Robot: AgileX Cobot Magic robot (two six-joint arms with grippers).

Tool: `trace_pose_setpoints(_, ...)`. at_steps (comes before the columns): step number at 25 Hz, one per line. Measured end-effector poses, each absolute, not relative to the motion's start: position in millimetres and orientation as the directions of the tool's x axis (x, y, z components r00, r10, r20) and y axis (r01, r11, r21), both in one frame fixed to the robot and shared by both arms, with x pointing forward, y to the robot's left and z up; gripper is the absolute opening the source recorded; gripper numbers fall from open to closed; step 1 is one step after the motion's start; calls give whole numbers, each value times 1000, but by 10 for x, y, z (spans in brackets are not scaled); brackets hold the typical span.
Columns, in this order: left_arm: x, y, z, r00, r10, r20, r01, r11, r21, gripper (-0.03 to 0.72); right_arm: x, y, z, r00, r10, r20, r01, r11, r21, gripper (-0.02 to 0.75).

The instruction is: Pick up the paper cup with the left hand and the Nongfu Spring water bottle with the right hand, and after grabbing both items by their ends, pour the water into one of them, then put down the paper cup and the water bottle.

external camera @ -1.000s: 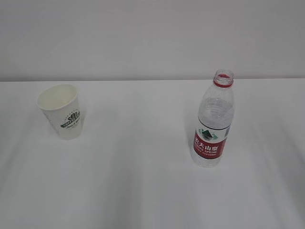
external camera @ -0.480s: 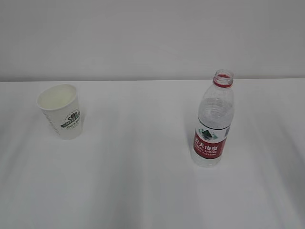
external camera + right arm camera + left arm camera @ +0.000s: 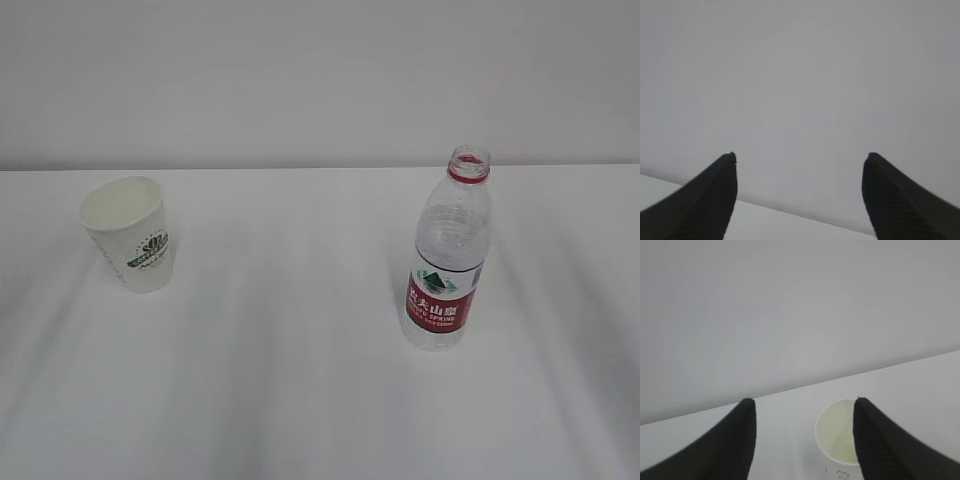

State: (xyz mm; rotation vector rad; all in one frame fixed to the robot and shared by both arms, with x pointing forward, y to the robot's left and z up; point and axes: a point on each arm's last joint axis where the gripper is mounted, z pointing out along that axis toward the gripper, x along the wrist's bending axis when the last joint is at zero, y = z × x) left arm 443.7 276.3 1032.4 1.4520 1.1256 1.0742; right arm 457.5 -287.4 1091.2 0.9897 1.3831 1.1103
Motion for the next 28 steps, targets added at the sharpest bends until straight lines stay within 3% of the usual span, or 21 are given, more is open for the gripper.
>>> trace_pose_setpoints(8,4449,2735,10072,210,976,57,121,-84,989,450,4573,-2802,10525,-175,969,-175,-43,170,985,587)
trace_pose_setpoints(28,4538,2686,9648,253,967,23,183,-71,980,450,4142,-2696,9723,-319,943,-93,107,133,985,587)
